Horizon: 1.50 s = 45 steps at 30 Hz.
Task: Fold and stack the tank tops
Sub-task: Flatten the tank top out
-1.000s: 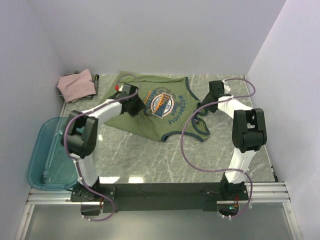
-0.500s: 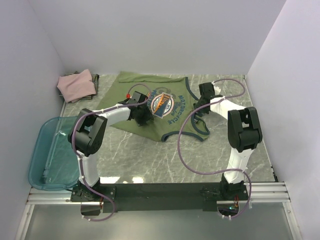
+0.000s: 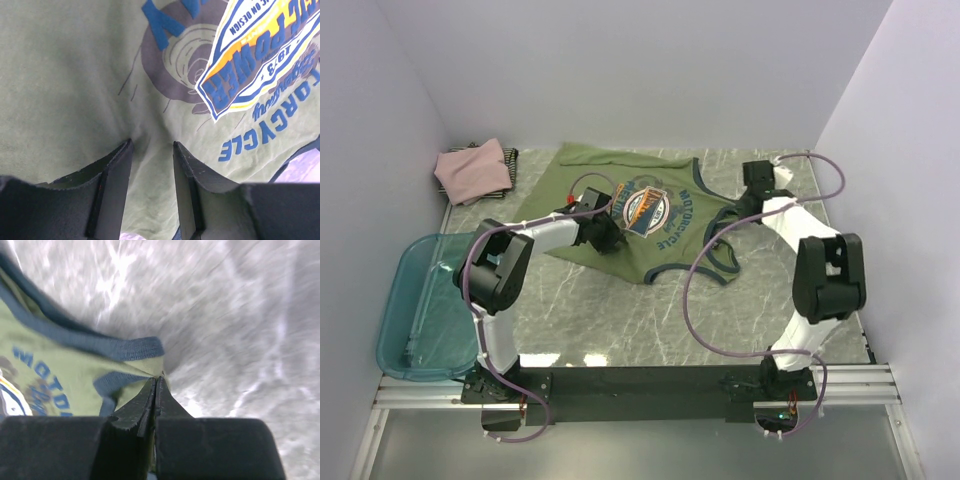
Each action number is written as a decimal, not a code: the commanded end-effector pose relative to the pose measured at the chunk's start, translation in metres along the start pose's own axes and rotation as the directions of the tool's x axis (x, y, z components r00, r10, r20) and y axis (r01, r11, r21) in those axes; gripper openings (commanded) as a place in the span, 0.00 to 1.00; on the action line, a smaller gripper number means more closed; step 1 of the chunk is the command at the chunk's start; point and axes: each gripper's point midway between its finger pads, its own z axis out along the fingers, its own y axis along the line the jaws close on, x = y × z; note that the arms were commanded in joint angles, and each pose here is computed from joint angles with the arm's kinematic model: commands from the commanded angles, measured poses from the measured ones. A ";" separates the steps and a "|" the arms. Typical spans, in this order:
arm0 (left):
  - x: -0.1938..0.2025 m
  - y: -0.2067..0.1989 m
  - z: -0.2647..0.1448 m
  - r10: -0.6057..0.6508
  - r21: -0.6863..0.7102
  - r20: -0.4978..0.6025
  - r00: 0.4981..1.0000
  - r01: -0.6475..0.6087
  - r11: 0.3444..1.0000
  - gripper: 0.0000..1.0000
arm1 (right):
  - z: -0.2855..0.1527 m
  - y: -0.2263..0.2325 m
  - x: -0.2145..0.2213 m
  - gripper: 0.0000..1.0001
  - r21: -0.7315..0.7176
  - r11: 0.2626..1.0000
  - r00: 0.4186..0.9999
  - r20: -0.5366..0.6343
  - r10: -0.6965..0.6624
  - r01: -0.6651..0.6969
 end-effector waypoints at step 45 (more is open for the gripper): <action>0.037 0.026 -0.012 -0.004 -0.052 -0.131 0.991 -0.003 0.999 0.44 | -0.001 -0.044 0.032 0.50 -0.035 0.987 0.987 -0.048 0.155 -0.157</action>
